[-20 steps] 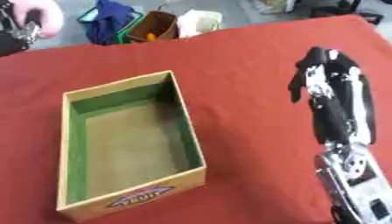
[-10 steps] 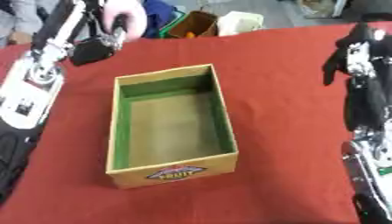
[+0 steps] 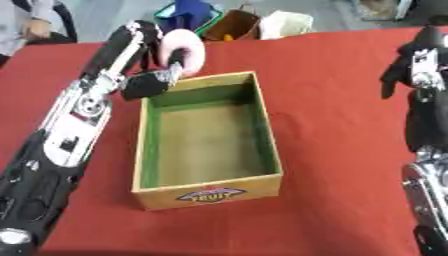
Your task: Pick up objects on the table and place them in the box.
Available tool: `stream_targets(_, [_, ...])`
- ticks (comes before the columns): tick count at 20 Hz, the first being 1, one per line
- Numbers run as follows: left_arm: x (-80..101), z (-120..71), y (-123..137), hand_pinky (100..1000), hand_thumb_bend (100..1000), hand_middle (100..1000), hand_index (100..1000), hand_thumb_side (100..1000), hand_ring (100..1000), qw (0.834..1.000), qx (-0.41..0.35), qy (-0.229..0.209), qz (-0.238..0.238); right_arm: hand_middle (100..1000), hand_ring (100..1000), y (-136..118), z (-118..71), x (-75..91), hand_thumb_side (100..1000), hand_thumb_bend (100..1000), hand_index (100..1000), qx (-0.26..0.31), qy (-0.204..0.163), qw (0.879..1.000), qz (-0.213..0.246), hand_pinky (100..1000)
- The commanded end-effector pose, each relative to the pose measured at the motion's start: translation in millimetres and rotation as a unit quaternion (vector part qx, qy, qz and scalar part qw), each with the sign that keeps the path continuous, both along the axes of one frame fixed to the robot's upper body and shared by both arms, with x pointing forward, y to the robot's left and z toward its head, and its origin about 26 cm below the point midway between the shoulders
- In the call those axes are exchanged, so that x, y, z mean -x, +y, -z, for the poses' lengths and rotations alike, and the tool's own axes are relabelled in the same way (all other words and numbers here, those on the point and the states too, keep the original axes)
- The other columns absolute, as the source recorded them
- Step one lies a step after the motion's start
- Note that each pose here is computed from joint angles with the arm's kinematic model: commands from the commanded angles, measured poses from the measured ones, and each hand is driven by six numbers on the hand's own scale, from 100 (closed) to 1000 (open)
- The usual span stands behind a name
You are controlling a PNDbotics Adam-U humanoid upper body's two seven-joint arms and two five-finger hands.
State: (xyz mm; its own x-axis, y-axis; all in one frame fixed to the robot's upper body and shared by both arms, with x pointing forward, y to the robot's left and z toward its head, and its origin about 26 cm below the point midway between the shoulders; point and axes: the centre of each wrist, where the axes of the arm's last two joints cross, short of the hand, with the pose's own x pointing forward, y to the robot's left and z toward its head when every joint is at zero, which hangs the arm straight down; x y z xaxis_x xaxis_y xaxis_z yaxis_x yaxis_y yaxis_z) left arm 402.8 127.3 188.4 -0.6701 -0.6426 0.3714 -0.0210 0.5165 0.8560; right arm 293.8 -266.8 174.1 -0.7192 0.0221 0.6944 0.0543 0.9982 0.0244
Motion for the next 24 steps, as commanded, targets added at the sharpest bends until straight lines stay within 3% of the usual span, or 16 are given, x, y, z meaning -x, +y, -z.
stream_targets(1, [1.1, -2.2, -6, 293, 100, 472, 537, 409, 423, 1.0, -0.018, 0.004, 0.017, 362, 332, 0, -8.3, 2.1, 476, 100, 494, 0.006, -0.016, 1.0, 0.001, 170])
stream_targets(14, [-3.5, 24.5, -15, 340, 100, 508, 594, 282, 472, 0.988, -0.107, 0.085, 0.069, 362, 332, 1, -7.4, 2.2, 476, 100, 494, 0.005, -0.014, 1.0, -0.001, 170])
stream_targets(19, [-6.8, 28.3, -13, 429, 100, 586, 651, 332, 563, 0.979, -0.169, 0.101, 0.058, 362, 332, 1, -6.8, 2.4, 475, 100, 494, 0.004, -0.012, 1.0, -0.001, 170])
stream_targets(20, [-7.1, 28.0, -12, 447, 116, 611, 674, 349, 586, 0.977, -0.178, 0.1, 0.055, 362, 332, 1, -6.6, 2.4, 475, 100, 494, 0.004, -0.012, 1.0, -0.001, 170])
stream_targets(21, [-7.5, 27.5, -12, 478, 190, 658, 725, 384, 627, 0.976, -0.189, 0.1, 0.052, 362, 332, 1, -6.4, 2.5, 475, 100, 494, 0.004, -0.012, 1.0, -0.001, 170])
stream_targets(24, [-7.7, 26.2, -12, 478, 190, 658, 725, 384, 627, 0.972, -0.208, 0.097, 0.048, 362, 332, 2, -6.1, 2.5, 475, 100, 494, 0.004, -0.011, 1.0, -0.001, 170])
